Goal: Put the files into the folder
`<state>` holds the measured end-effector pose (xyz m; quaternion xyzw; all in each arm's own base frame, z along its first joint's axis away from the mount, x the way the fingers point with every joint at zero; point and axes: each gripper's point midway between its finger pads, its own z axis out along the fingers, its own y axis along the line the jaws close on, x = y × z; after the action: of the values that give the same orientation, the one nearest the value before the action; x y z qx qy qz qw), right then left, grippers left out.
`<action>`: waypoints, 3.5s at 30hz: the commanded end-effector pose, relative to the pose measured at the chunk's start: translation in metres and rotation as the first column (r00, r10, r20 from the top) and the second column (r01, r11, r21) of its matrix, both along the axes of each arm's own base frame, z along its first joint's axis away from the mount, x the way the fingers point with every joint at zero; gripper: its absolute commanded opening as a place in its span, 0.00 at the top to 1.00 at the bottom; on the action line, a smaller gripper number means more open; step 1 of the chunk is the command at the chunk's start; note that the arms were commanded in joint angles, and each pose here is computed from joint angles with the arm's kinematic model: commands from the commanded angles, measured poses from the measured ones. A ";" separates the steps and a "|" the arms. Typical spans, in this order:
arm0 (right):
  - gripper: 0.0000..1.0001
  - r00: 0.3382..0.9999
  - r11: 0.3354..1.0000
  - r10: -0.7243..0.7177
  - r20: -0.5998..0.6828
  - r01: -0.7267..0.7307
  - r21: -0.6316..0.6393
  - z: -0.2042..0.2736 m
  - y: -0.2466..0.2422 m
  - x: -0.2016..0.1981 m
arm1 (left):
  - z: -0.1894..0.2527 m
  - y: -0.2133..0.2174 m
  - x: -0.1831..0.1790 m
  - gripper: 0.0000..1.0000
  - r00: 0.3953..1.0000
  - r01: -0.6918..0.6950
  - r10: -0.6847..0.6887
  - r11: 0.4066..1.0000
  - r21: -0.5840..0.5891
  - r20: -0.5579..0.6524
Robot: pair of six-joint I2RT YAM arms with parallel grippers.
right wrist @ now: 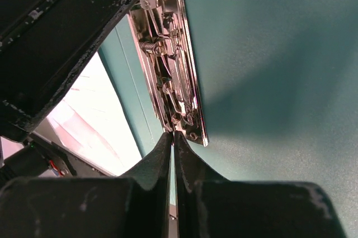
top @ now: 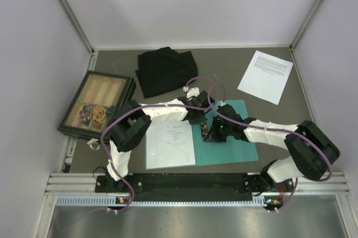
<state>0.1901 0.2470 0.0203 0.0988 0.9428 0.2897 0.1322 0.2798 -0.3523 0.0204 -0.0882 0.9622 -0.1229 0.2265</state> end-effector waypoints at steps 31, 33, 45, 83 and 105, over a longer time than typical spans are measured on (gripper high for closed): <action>1.00 1.000 0.999 -0.002 -0.016 0.002 0.034 -0.032 -0.019 -0.006 | -0.059 0.076 -0.050 1.00 0.961 0.237 -0.191 0.942 0.237 -0.202; 1.00 1.000 0.998 -0.002 -0.018 0.003 0.062 -0.028 -0.016 -0.005 | -0.059 0.076 -0.050 1.00 0.960 0.239 -0.193 0.942 0.235 -0.201; 1.00 0.998 0.997 0.051 0.038 -0.053 0.052 -0.007 -0.008 0.011 | -0.062 0.084 -0.060 1.00 0.965 0.140 -0.072 0.954 0.264 -0.253; 1.00 0.993 0.981 0.113 -0.017 -0.114 -0.159 -0.044 -0.026 -0.013 | -0.061 0.077 -0.053 1.00 0.954 0.238 -0.184 0.944 0.229 -0.236; 1.00 0.998 0.985 0.040 -0.048 -0.031 0.171 -0.038 -0.009 -0.009 | -0.062 0.090 -0.043 1.00 0.938 0.311 -0.258 0.922 0.232 -0.234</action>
<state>0.2017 0.2684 0.0154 0.0785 0.8928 0.4241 0.1299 0.2904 -0.3274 0.0196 0.0353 0.9629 -0.1337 0.2320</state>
